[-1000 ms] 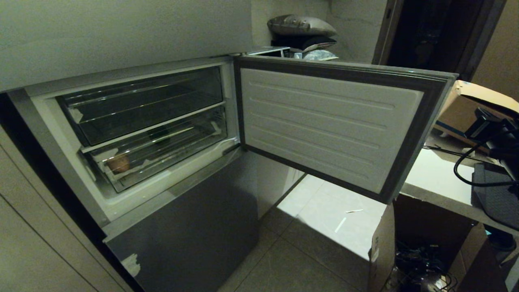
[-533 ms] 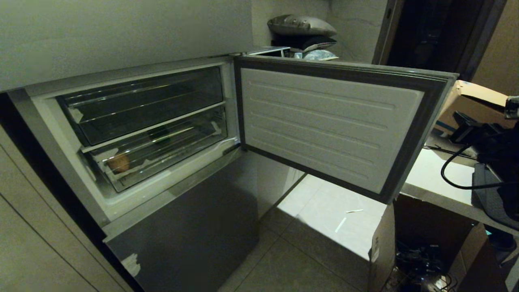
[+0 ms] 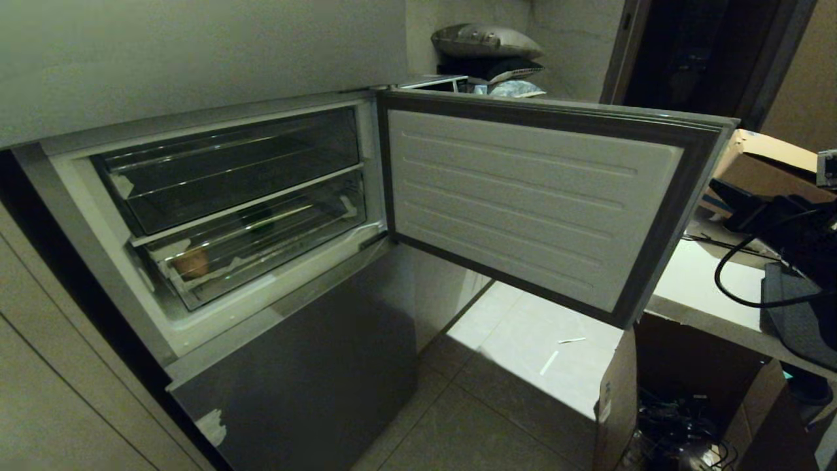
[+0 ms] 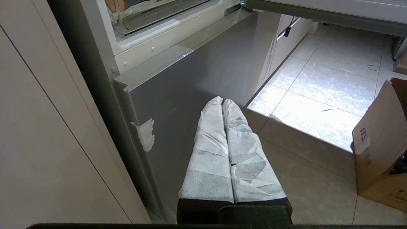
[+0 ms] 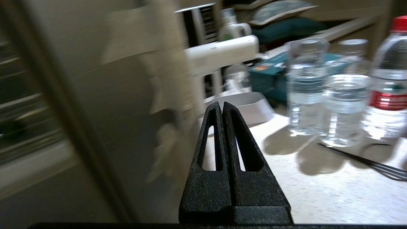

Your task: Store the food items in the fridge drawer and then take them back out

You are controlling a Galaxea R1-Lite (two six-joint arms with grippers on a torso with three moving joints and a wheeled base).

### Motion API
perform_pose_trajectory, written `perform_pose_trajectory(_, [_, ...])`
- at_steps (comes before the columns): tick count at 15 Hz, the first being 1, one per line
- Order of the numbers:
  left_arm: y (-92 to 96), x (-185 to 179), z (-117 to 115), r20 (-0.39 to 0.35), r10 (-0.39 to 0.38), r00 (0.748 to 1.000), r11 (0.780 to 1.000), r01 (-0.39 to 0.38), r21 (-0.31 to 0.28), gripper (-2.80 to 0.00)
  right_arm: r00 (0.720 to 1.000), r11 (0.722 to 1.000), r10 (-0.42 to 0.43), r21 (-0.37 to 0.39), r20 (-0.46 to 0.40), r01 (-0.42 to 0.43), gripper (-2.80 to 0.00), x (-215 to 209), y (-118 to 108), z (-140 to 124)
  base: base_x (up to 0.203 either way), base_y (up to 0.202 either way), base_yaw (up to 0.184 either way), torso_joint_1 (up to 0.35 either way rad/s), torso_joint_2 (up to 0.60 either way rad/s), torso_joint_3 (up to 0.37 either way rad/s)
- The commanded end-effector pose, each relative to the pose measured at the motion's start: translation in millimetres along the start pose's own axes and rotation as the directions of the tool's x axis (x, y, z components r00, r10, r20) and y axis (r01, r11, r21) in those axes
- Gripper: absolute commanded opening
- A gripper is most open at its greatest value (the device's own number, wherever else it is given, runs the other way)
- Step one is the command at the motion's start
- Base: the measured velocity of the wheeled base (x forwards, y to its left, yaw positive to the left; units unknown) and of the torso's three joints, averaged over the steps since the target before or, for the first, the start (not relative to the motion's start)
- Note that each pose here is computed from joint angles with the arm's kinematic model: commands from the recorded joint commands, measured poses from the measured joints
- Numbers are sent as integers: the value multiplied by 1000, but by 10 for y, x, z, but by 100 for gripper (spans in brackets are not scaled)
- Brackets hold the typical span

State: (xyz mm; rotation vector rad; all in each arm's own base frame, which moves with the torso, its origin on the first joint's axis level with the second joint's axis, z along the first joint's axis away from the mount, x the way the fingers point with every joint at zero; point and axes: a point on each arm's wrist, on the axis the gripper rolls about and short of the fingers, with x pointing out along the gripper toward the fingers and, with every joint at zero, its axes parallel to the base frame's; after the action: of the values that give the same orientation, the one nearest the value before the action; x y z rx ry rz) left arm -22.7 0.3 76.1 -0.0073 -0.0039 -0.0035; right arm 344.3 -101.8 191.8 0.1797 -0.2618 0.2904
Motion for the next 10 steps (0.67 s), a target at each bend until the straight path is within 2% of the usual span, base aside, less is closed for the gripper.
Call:
perform_pose_trajectory(1, [0,0,0,1,0,1000,1000,0,0,-280,1000,1000,27,-9,8,-27,-280,-15,32,58,0,0,0,0,0,0])
perform_pose_trajectory(4, [0,0,0,1,0,1000,1000,0,0,-280,998,998,68,-6,-9,-68,-280,-40,61,64,0,0,0,0,0,0])
perform_pose_trajectory(10, [0,0,0,1,0,1000,1000,0,0,-280,996,997,81,10,-35,-80,-280,-264,244,132,0,0,0,0,0,0])
